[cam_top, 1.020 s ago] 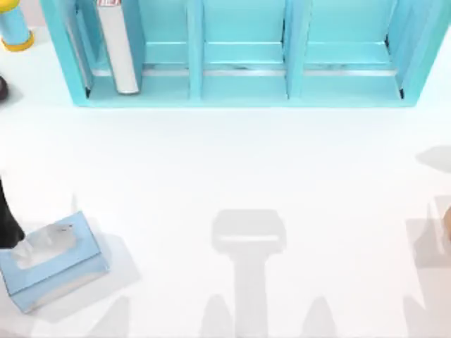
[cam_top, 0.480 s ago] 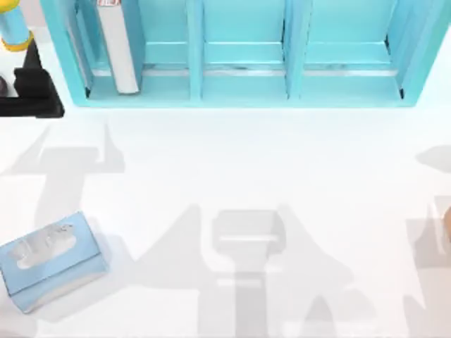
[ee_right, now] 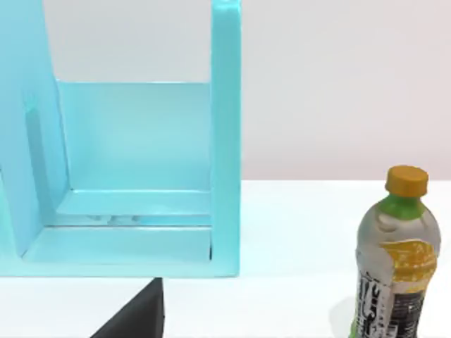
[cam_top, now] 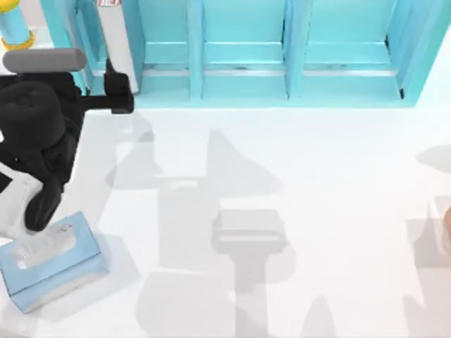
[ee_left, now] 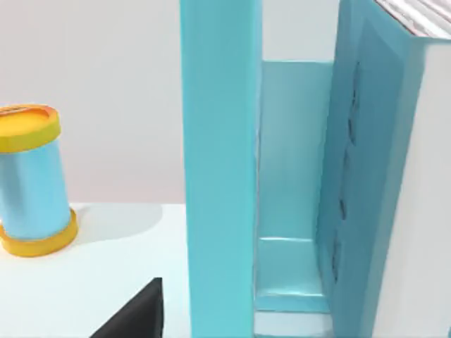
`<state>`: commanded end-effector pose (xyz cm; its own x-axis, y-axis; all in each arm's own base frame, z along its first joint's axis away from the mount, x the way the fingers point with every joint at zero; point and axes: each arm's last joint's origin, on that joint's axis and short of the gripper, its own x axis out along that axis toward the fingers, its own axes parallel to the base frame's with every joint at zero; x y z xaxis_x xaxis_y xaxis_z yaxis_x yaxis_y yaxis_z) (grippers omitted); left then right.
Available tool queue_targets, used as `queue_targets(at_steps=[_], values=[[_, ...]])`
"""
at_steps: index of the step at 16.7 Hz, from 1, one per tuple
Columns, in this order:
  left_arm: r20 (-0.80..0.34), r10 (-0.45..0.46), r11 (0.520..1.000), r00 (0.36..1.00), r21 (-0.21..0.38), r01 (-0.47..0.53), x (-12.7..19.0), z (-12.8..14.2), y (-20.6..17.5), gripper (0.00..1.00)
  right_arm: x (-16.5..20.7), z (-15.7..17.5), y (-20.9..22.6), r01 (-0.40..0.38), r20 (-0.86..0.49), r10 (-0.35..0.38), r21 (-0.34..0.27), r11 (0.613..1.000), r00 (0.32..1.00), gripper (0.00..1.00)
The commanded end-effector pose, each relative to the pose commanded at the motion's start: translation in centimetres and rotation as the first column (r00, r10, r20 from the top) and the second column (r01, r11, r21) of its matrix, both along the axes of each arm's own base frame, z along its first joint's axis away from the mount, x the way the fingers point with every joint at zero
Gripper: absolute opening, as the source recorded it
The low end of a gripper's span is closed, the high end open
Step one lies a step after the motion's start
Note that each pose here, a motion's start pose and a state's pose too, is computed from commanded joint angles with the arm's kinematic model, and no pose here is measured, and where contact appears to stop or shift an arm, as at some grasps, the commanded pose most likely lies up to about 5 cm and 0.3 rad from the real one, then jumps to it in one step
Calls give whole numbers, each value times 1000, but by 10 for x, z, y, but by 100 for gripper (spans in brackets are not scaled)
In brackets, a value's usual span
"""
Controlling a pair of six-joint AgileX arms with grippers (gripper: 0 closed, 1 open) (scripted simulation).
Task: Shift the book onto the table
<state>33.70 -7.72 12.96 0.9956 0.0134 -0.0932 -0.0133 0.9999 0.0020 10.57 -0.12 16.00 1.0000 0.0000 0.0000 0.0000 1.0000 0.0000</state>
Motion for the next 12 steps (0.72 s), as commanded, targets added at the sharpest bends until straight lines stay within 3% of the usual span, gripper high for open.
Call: queue_targets(at_steps=[5,12], values=[[-4,-54,999,999,3,54,14,-41,-27,100,0,0,0,0,0,0,0,1000,1000,100],[-7,-56,998,998,5,56,14,-43,-27,100,0,0,0,0,0,0,0,1000,1000,100]])
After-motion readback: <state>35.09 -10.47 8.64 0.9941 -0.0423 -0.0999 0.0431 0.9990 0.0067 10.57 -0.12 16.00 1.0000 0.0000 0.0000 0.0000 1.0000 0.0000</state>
